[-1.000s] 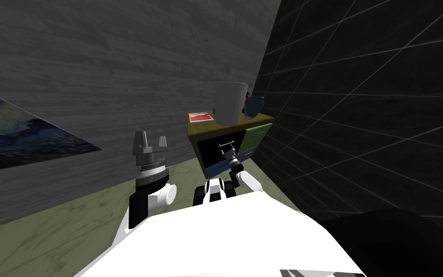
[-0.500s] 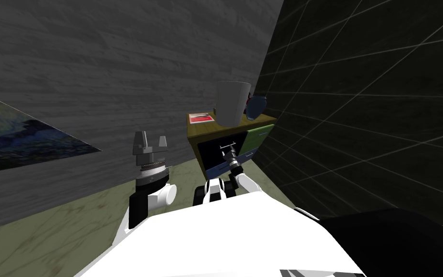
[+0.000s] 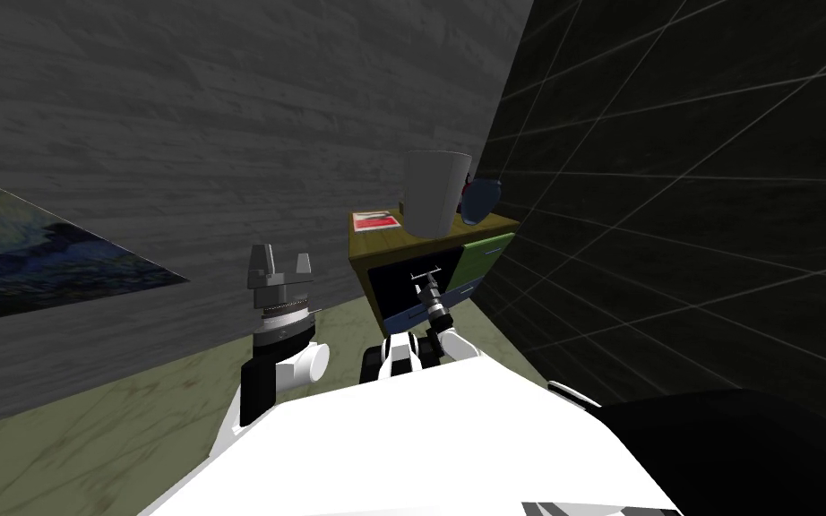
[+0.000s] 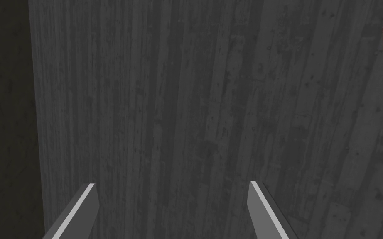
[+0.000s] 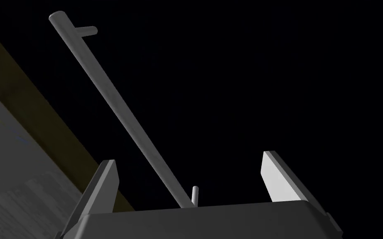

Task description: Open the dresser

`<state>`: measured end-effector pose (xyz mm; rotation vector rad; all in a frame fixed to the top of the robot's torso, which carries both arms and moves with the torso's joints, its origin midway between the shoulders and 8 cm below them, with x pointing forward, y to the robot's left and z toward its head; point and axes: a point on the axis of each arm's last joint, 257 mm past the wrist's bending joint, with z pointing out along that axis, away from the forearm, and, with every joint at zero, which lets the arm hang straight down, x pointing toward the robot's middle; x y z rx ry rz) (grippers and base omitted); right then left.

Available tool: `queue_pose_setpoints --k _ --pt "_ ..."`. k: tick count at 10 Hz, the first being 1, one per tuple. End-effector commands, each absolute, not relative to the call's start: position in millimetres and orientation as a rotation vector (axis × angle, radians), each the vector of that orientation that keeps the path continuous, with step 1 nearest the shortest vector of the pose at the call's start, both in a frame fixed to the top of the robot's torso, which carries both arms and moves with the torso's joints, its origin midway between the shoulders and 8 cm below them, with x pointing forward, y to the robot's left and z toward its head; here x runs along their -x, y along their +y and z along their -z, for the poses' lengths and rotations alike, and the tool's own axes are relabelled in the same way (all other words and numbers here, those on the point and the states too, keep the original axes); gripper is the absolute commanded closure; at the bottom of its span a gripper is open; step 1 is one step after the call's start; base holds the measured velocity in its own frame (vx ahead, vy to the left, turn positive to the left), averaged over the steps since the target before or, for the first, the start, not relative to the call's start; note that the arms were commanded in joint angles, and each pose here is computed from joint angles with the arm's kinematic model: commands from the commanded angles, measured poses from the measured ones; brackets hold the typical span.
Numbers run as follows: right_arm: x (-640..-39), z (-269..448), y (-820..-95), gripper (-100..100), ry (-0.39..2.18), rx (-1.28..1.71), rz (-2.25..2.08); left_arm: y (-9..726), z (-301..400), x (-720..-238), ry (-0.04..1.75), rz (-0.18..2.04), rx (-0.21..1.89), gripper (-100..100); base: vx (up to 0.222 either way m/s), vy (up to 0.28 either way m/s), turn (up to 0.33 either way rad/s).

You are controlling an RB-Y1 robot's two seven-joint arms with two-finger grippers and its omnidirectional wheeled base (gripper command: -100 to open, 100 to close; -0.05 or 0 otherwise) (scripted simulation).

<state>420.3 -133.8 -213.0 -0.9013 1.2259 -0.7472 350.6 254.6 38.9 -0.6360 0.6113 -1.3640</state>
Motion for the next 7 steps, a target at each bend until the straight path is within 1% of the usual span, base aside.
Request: queue_pose_setpoints --k 1,7 --pt "-413.9 214.2 -132.3 -100 1.162 0.958 0.831 254.6 -38.9 -350.6 0.611 1.364 0.636 0 0.013 -0.010 0.015" --pt "-392.4 214.4 -125.2 -100 0.960 1.099 1.028 254.6 -38.9 -350.6 0.611 1.364 0.636 0 0.016 -0.013 0.027"
